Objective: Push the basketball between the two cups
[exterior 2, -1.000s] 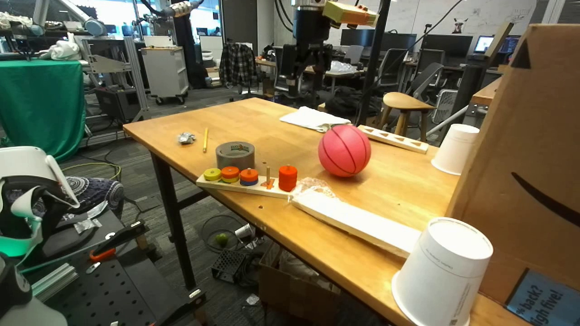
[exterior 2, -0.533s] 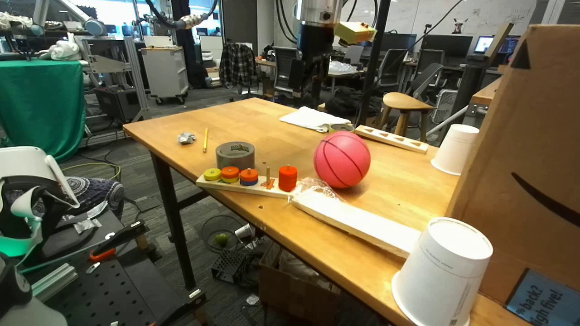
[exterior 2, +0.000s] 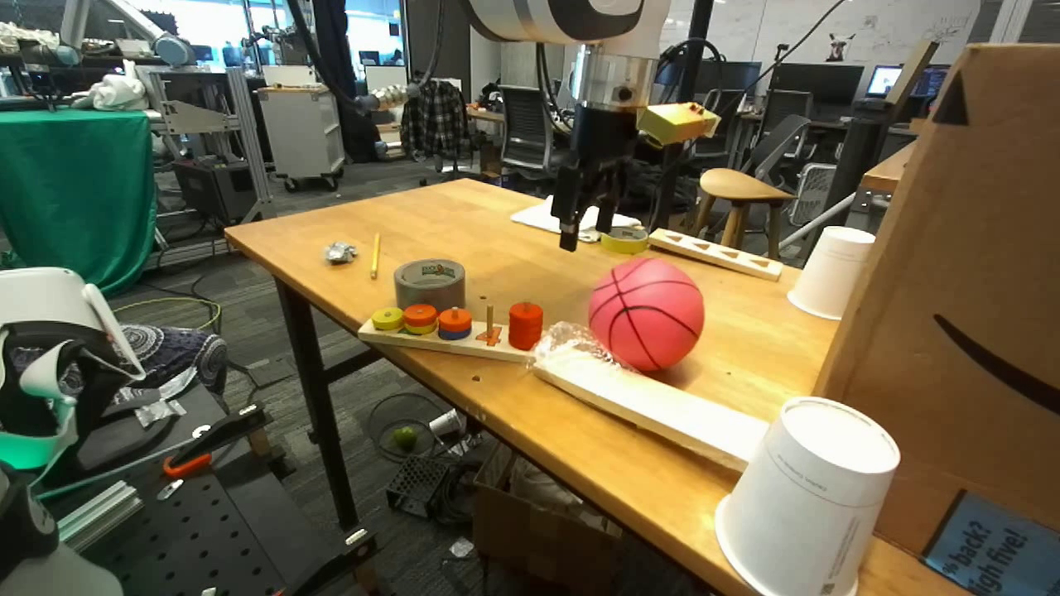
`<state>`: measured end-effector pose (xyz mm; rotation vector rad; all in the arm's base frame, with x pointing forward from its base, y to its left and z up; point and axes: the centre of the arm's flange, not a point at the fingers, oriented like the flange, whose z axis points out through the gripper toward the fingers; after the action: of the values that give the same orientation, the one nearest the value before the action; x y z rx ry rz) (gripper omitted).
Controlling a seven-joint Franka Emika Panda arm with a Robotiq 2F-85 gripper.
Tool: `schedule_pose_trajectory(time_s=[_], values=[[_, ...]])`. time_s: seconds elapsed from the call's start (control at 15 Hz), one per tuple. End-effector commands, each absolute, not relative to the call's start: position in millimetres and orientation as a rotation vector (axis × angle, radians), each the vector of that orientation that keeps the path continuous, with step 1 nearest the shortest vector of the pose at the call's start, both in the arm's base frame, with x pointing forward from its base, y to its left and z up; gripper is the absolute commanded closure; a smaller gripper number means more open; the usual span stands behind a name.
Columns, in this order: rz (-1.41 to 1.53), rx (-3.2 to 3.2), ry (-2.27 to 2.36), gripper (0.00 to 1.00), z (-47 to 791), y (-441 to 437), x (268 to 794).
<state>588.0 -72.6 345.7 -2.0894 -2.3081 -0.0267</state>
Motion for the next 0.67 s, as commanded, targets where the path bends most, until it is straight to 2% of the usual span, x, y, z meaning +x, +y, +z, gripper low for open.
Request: schedule_pose_trajectory(time_s=[0.0, 0.6], values=[[0.033, -2.168, -2.278, 0.0, 340, -81, 588], [0.131, -2.17, -2.309, 0.0, 316, -100, 592]])
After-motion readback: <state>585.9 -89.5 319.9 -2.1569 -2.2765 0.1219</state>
